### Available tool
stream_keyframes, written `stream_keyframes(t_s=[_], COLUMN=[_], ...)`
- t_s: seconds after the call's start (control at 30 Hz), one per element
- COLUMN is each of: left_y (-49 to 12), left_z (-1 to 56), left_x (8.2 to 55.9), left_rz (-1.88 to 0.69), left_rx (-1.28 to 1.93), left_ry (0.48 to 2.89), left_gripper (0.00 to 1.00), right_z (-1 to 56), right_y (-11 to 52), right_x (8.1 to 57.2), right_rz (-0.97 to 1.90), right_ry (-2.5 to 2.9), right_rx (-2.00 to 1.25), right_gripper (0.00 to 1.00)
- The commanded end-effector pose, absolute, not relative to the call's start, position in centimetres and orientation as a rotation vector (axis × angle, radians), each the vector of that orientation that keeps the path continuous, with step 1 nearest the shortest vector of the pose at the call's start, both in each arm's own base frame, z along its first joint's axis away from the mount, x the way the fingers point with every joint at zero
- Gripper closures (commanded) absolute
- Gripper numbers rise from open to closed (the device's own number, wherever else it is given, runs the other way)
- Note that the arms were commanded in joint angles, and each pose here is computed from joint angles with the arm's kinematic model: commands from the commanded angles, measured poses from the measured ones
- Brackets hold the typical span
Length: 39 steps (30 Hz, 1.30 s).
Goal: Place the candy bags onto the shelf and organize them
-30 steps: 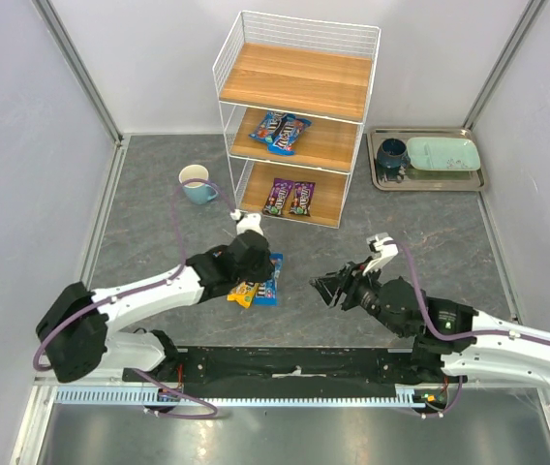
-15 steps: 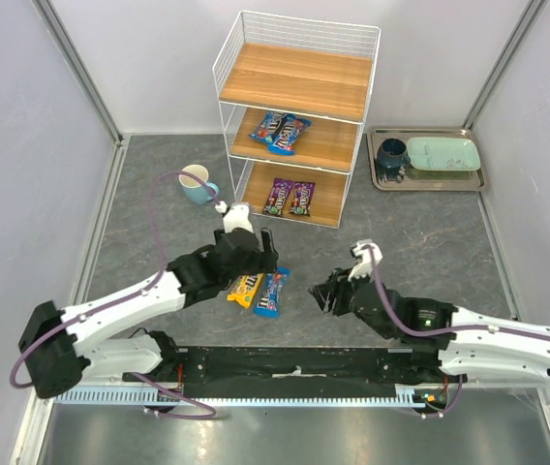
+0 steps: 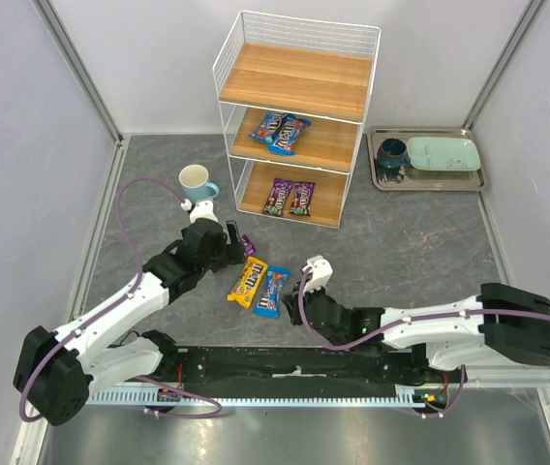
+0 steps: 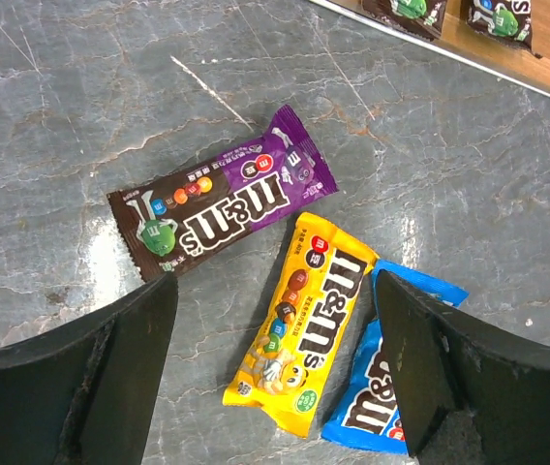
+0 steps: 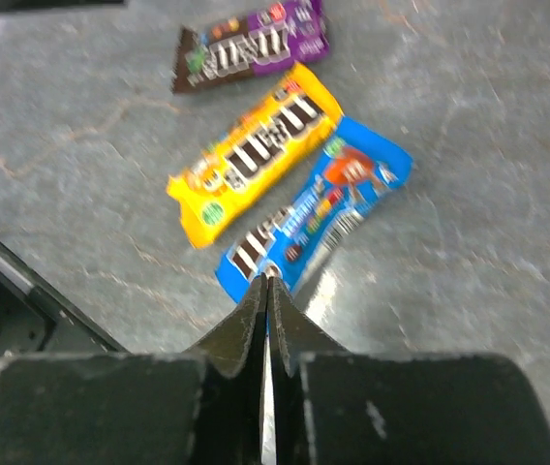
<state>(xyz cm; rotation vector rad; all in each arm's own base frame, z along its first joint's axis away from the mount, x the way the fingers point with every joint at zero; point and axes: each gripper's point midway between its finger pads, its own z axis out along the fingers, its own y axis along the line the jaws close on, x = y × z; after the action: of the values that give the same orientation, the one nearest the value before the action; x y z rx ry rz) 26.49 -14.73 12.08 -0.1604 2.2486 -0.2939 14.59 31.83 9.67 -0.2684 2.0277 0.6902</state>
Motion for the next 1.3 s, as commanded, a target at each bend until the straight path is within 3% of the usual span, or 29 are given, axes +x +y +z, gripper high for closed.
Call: stream_keyframes(t_s=[0.0, 0.3, 0.8, 1.03, 1.17, 1.27], left_y=[-15.6, -15.5, -15.7, -15.6, -15.6, -15.7], left_z=[12.9, 11.9, 10.7, 10.1, 10.2, 10.2], left_x=[26.9, 27.8, 27.9, 27.9, 28.0, 28.0], left_rz=[-0.355, -0.35, -0.374, -0.375, -0.376, -0.383], left_rx=[-0.075, -0.062, -0.043, -0.043, -0.044, -0.039], left_ry=[2.199, 2.173, 2.177, 2.181, 2.177, 2.171], left_gripper=[0.11, 0.11, 0.11, 0.11, 0.11, 0.11], right_z=[14.8, 12.7, 2.7, 3.8, 7.4, 10.6], right_y=[34.9, 38.9, 37.9, 36.5, 36.7, 36.7], right_x=[16.7, 18.4, 19.3, 19.1, 19.1, 18.8], right_rz=[0.812, 0.756, 0.763, 0.773, 0.782, 0.799], right_ry=[1.764, 1.771, 1.952, 1.934, 1.891, 1.866], right_rx=[-0.189, -0.282, -0.212, -0.194, -0.242, -0.274], right_gripper=[0.93, 0.97, 0.99, 0.99, 0.94, 0.7])
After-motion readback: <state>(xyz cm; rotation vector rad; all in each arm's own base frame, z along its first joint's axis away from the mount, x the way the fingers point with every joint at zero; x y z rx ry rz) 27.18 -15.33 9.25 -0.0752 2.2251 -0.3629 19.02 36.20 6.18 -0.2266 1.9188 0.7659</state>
